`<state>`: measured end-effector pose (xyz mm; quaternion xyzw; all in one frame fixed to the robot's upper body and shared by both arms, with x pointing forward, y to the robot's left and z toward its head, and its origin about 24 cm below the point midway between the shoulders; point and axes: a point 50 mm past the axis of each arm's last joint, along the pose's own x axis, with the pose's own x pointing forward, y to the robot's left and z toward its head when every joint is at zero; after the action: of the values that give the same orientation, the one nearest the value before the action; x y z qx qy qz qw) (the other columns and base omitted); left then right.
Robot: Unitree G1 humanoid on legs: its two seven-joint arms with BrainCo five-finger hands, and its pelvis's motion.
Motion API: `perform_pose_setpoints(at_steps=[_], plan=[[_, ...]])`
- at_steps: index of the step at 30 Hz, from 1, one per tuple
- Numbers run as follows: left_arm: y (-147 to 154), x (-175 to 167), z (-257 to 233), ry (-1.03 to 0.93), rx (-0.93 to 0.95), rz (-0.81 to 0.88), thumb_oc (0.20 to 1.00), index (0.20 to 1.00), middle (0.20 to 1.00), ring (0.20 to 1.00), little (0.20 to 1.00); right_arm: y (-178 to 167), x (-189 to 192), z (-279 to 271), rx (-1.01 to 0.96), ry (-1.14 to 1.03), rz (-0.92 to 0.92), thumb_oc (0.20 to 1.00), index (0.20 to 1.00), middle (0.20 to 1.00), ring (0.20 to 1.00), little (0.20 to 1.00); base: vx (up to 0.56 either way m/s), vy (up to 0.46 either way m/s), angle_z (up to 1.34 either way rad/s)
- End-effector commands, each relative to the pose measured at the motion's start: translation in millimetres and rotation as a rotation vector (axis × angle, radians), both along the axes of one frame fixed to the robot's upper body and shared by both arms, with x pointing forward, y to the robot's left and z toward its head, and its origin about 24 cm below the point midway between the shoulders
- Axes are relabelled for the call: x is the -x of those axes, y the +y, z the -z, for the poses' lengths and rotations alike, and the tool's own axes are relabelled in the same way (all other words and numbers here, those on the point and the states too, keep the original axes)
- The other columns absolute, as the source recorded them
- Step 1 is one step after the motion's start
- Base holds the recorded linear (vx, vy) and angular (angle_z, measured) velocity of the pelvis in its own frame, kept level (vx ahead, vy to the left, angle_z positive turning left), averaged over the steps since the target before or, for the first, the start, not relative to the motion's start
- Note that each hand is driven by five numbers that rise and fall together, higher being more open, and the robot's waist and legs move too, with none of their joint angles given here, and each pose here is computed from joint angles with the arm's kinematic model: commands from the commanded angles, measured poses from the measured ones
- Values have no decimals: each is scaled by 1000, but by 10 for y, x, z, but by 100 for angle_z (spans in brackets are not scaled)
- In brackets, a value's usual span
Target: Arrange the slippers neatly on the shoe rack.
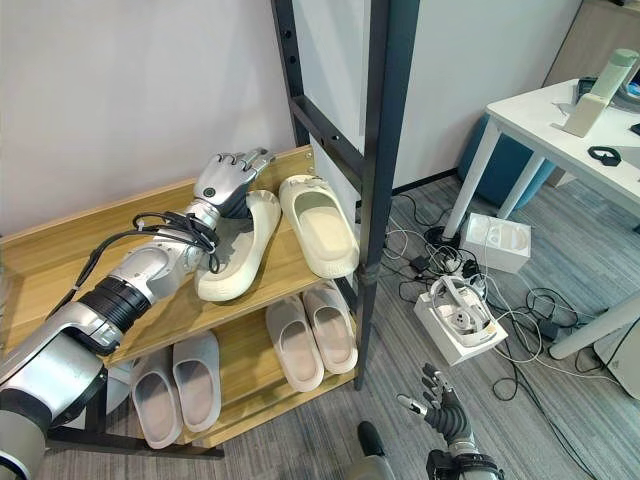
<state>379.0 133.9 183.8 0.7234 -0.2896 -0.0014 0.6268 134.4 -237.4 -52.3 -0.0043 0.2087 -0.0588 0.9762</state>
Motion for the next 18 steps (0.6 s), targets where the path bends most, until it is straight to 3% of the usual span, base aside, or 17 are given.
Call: perform_pose_setpoints(at_steps=[1,18], plan=[[233,-33,-471,-99,84,-55,1000,1000,1000,1000,1000,-6,-102,-136,-33,-83,5,1000,1000,1000,1000,1000,1,1,14],[446,215,-481,-94,231,-5,1000,1000,1000,1000,1000,48,-129,-83,-36,-56,-9,1000,1000,1000,1000,1000,2,-1,10]])
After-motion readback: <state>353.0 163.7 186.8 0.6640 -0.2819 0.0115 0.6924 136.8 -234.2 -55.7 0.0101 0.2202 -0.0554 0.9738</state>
